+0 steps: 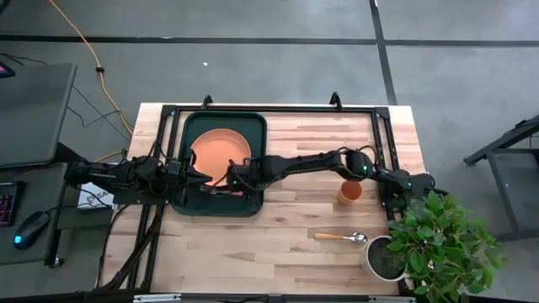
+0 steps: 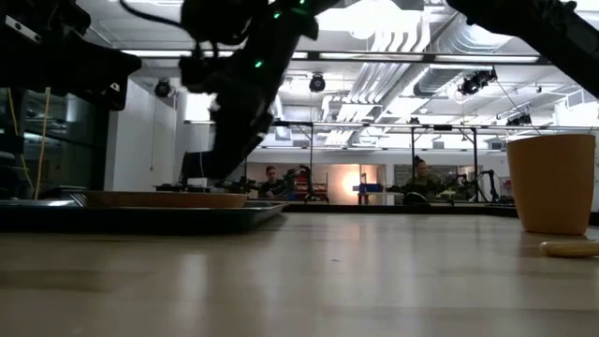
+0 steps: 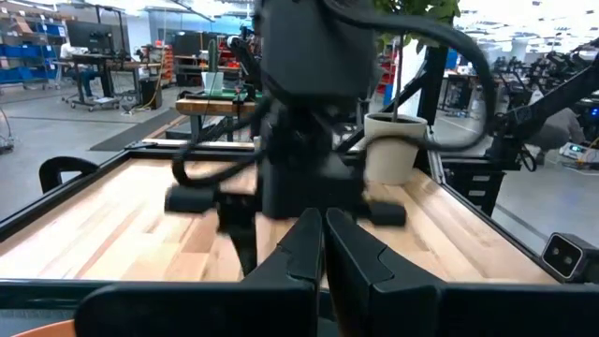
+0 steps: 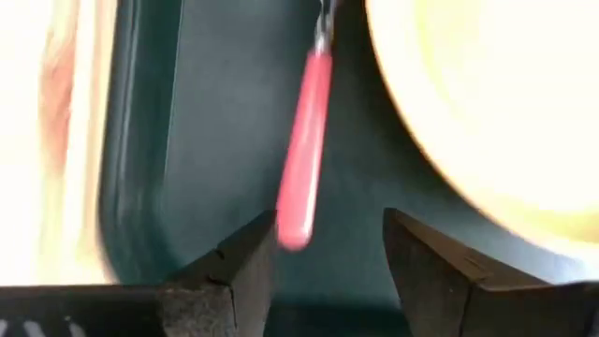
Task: Pick and place plate/cup/fork/spoon on tray
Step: Put the pink fork on the black serving tray to the left side of the orange plate
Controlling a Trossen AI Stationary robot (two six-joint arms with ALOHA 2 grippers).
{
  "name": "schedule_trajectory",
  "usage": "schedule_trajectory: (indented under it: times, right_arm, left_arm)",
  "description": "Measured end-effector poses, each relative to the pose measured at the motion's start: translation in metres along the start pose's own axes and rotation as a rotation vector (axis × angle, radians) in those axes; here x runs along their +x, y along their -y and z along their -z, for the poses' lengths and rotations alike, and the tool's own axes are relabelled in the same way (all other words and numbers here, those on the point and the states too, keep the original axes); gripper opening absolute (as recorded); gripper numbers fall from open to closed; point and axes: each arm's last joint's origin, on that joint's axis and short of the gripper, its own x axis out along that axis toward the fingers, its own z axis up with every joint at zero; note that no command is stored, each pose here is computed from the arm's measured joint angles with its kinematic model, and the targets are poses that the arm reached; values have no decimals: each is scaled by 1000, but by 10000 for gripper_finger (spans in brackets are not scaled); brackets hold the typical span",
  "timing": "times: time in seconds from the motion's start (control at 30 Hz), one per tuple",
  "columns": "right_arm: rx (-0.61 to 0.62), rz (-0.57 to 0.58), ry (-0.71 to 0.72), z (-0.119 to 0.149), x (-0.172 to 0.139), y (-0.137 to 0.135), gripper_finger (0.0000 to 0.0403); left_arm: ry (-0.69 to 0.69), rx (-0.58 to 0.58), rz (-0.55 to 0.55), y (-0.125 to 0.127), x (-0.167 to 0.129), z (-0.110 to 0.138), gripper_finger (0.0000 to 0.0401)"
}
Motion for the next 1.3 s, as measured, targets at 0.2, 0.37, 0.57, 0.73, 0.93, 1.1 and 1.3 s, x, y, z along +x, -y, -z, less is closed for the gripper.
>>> schedule_trajectory:
  times: [0.2, 0.37, 0.57, 0.73, 0.93, 1.1, 1.3]
  right_arm:
    - [0, -76, -166, 21, -48, -13, 184]
    - [30, -95, -233, 65, -74, -44, 184]
    - [221, -236, -306, 149, -106, -91, 184]
    - [355, -284, -451, 203, -118, -122, 184]
    - [469, -237, -564, 236, -98, -146, 184]
    - [508, -149, -609, 252, -83, -149, 184]
    - [495, -141, -614, 258, -75, -151, 184]
  left_arm:
    - [0, 0, 0, 0, 0, 0, 3]
    - [-1, 0, 0, 0, 0, 0, 3]
    - [-1, 0, 0, 0, 0, 0, 3]
    - [0, 0, 0, 0, 0, 0, 3]
    - [0, 0, 0, 0, 0, 0, 3]
    - [0, 0, 0, 0, 0, 0, 3]
    - [0, 0, 0, 0, 0, 0, 3]
